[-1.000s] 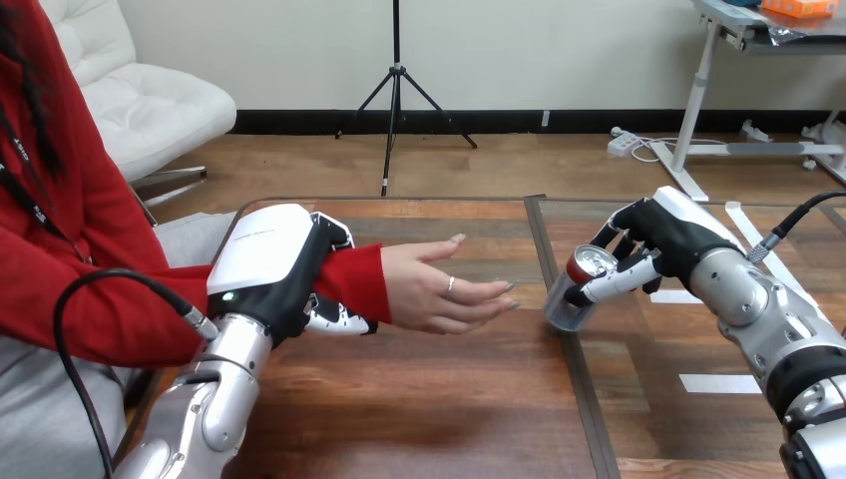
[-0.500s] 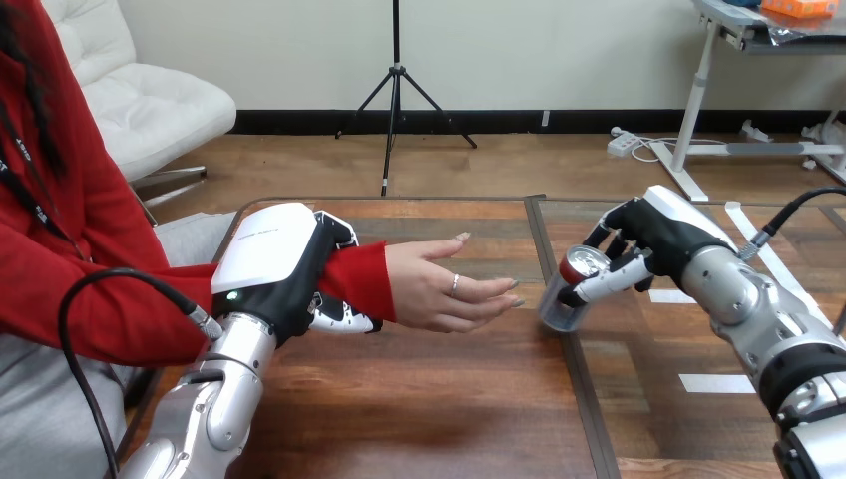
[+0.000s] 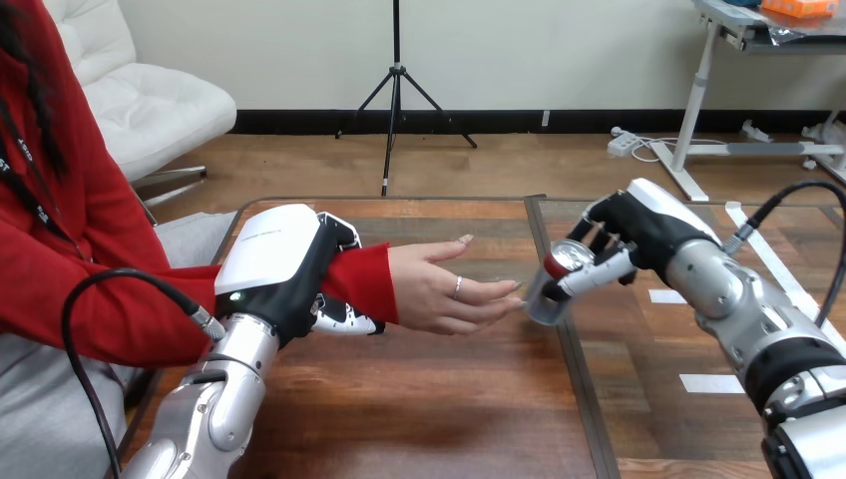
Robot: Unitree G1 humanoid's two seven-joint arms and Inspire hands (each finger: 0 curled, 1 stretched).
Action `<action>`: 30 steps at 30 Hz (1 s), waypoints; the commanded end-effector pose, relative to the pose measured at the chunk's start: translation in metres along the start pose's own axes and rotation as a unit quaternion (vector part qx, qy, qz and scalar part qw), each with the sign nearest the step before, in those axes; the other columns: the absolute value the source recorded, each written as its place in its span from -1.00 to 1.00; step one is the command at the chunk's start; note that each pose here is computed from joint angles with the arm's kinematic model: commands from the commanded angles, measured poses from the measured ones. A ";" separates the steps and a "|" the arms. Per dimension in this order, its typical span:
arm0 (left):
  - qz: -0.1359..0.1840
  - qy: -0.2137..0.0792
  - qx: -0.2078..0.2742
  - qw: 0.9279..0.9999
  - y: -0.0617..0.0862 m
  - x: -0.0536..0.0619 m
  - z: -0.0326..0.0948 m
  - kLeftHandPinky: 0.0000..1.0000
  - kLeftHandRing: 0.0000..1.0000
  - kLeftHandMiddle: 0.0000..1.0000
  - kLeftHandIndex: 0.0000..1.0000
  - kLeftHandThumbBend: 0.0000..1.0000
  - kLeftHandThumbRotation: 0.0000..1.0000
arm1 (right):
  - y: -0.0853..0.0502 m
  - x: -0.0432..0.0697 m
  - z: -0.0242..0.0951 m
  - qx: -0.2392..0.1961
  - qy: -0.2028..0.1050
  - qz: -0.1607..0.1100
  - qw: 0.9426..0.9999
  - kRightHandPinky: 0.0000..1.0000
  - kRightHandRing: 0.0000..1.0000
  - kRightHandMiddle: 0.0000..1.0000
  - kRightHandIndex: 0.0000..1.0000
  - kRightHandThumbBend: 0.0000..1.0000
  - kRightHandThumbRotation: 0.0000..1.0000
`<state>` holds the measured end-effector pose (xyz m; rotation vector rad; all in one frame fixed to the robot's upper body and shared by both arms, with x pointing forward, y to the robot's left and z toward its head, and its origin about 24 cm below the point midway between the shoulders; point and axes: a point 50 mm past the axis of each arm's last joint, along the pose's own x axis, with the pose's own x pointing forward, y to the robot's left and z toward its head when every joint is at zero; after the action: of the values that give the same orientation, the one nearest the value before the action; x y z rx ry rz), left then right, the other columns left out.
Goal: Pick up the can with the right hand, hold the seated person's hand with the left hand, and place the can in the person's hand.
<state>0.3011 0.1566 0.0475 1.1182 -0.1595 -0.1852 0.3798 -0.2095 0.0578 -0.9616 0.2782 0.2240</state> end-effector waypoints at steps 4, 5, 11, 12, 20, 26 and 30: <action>0.207 -0.205 -0.049 0.955 0.108 0.049 0.103 -0.56 -0.46 -0.35 -0.38 0.47 -1.00 | -0.132 -0.025 0.185 -0.032 -0.276 -0.189 0.942 -0.37 -0.28 -0.17 -0.09 0.39 -1.00; 0.207 -0.205 -0.048 0.956 0.107 0.049 0.103 -0.56 -0.46 -0.35 -0.38 0.47 -1.00 | -0.133 -0.026 0.186 -0.033 -0.277 -0.189 0.942 -0.37 -0.27 -0.16 -0.09 0.39 -1.00; 0.203 -0.204 -0.046 0.957 0.106 0.049 0.102 -0.56 -0.46 -0.36 -0.38 0.48 -1.00 | -0.137 -0.030 0.194 -0.045 -0.290 -0.195 0.936 -0.36 -0.27 -0.17 -0.11 0.40 -1.00; 0.202 -0.204 -0.047 0.957 0.106 0.049 0.102 -0.56 -0.46 -0.36 -0.38 0.48 -1.00 | -0.138 -0.031 0.196 -0.046 -0.295 -0.196 0.934 -0.36 -0.27 -0.17 -0.11 0.41 -1.00; 0.196 -0.203 -0.048 0.958 0.104 0.048 0.102 -0.56 -0.46 -0.35 -0.38 0.47 -1.00 | -0.142 -0.036 0.203 -0.054 -0.311 -0.200 0.928 -0.37 -0.29 -0.19 -0.13 0.42 -1.00; 0.194 -0.200 -0.047 0.959 0.103 0.048 0.101 -0.57 -0.46 -0.35 -0.37 0.47 -1.00 | -0.146 -0.040 0.208 -0.056 -0.317 -0.196 0.926 -0.37 -0.28 -0.18 -0.13 0.40 -1.00; 0.191 -0.194 -0.048 0.961 0.102 0.048 0.100 -0.57 -0.46 -0.35 -0.37 0.47 -1.00 | -0.148 -0.042 0.212 -0.060 -0.322 -0.195 0.925 -0.39 -0.28 -0.18 -0.12 0.38 -1.00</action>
<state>0.3010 0.1554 0.0466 1.1165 -0.1509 -0.1995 0.3950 -0.1845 0.0865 -0.9584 0.1587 0.2596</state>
